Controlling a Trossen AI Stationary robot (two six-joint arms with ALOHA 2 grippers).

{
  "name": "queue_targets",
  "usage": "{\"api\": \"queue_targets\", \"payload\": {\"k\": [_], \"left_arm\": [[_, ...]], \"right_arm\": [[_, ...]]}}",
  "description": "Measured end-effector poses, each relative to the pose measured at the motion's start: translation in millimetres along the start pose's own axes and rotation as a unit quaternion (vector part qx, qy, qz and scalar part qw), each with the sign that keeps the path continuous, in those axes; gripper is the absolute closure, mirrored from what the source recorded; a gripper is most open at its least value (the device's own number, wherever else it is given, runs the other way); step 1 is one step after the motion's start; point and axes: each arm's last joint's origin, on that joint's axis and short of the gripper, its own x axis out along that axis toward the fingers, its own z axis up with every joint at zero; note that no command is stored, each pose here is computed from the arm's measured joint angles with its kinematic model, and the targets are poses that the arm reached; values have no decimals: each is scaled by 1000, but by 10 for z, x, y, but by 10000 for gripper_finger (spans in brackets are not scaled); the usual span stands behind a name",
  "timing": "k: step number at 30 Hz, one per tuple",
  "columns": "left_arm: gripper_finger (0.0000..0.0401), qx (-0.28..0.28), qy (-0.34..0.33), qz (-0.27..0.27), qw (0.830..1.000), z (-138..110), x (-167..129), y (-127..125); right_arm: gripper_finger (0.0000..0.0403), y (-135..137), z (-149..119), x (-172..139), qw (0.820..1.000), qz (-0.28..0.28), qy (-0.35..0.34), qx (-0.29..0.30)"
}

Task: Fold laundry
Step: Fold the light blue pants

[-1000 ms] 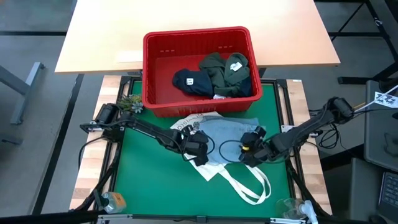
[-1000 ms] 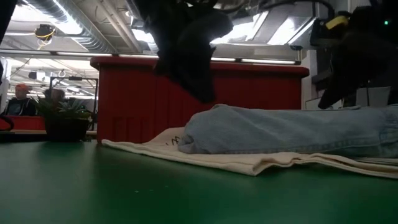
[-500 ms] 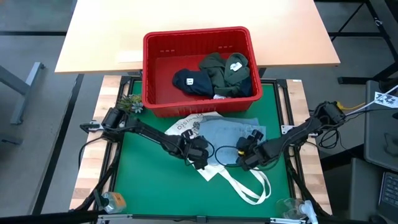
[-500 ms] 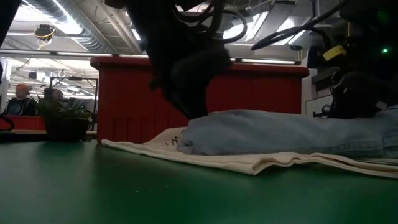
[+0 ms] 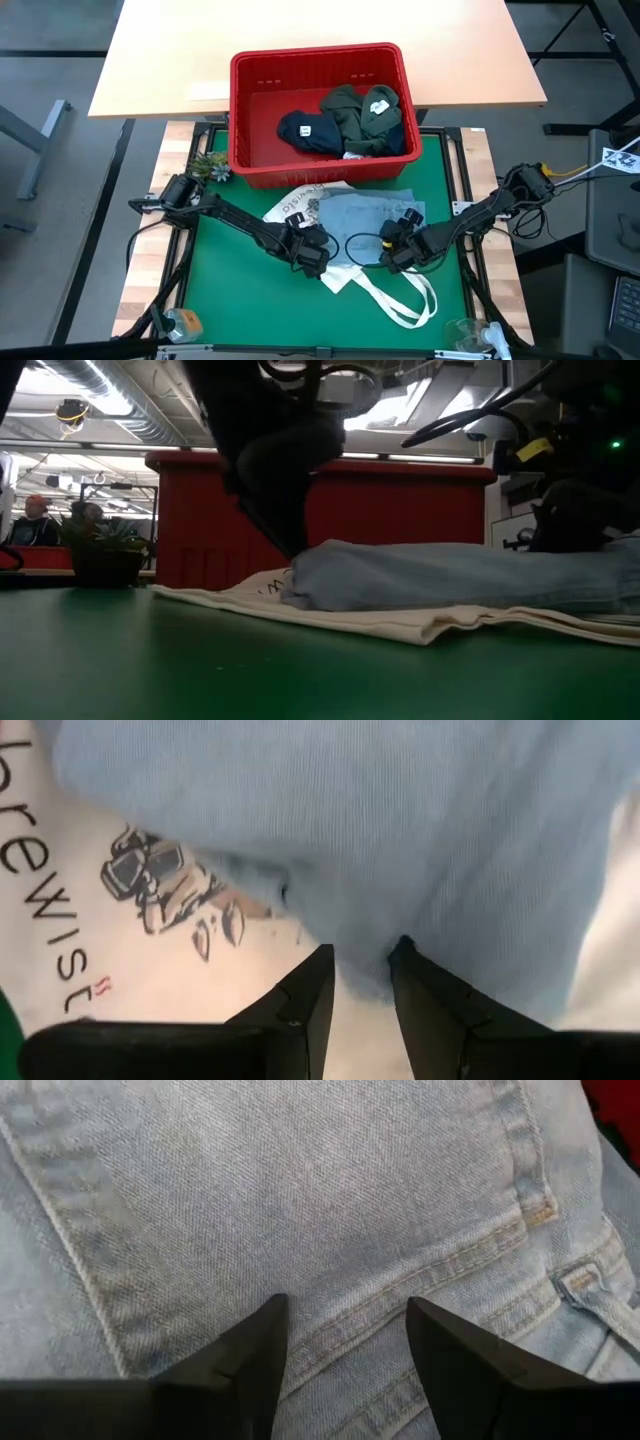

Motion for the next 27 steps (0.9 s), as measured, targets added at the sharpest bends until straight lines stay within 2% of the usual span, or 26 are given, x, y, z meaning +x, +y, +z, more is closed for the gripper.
{"api": "queue_targets", "payload": {"k": [3, 9, 15, 23, 27], "left_arm": [[303, 1, 9, -8, 1000, -10, -76, 32], [303, -18, -25, -17, 999, 86, -234, 89], [303, -44, -59, -33, 997, 190, -218, 91], [303, -86, -112, -64, 988, 368, -200, 109], [303, -84, -109, -60, 989, 364, -174, 105]], "right_arm": [[198, -10, -12, 5, 1000, -2, 6, -4], [198, -5, -10, 6, 1000, 0, 5, -3], [198, -22, 4, -39, 1000, 11, 2, 2], [198, -38, 90, -289, 998, 68, -4, 18], [198, 23, 38, -369, 997, 76, -21, 2]]}}
